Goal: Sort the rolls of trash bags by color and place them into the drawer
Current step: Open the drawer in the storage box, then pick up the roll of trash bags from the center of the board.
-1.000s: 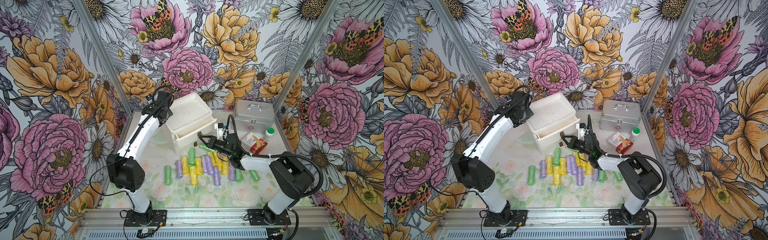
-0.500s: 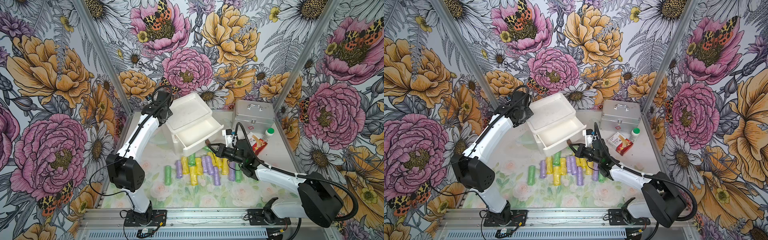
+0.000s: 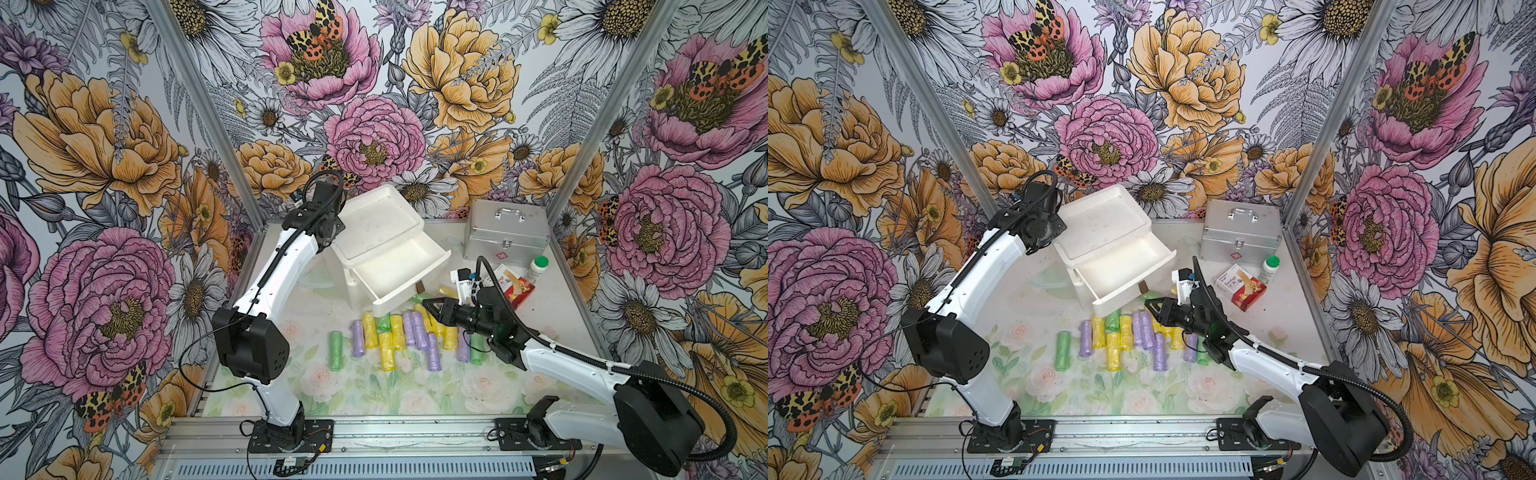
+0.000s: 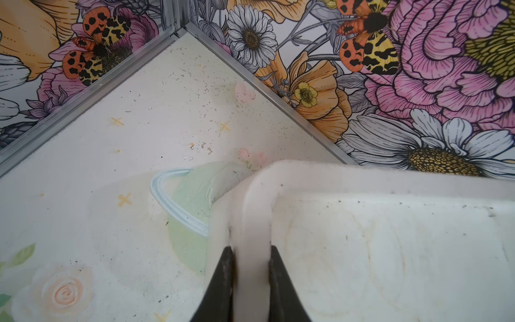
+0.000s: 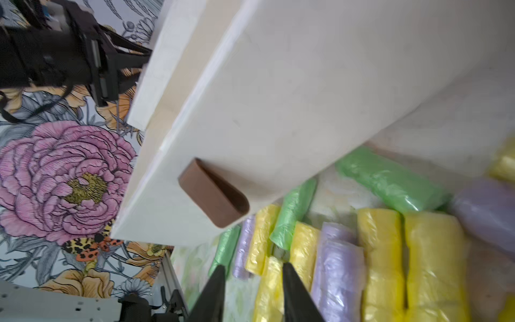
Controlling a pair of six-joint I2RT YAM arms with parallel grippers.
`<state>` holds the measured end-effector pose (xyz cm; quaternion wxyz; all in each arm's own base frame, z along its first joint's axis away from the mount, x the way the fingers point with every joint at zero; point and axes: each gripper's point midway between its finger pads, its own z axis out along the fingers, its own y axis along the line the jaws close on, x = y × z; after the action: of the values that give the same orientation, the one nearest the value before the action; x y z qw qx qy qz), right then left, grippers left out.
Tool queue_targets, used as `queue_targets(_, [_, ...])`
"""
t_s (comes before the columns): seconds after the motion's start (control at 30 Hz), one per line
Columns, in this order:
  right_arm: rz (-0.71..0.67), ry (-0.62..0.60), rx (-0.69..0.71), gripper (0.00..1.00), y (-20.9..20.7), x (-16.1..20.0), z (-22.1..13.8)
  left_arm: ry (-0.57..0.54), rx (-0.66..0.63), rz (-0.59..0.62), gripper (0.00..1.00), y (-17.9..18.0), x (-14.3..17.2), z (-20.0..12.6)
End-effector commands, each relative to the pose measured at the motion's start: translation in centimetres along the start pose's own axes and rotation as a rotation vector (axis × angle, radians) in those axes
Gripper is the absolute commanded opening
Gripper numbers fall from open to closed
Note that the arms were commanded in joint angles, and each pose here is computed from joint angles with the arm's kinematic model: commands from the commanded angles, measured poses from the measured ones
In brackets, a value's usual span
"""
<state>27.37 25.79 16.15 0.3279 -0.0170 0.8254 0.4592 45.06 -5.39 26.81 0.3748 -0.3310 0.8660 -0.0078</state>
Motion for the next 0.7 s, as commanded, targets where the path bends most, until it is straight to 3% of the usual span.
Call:
queue_targets(0.0, [-0.015, 0.025, 0.097, 0.64, -1.7, 0.9, -1.1, 0.068, -0.037, -0.142, 0.00, 1.0, 1.0, 2.3])
queue_targets(0.13, [-0.041, 0.036, 0.164, 0.72, -2.7, 1.2, -2.0, 0.047, -0.041, -0.130, 0.00, 1.1, 0.1, 2.3])
queue_targets(0.37, [-0.064, 0.092, 0.247, 0.72, -4.8, 2.7, -2.0, 0.017, -0.042, -0.069, 0.00, 1.4, -1.8, 2.4])
queue_targets(0.47, [-0.062, 0.108, 0.273, 0.70, -5.5, 3.1, -1.4, 0.027, -0.092, -0.019, 0.00, 2.0, -1.9, 3.8])
queue_targets(0.67, [-0.077, 0.117, 0.276, 0.68, -5.2, 3.1, 0.2, 0.041, -0.115, 0.017, 0.00, 3.0, -2.6, 4.6])
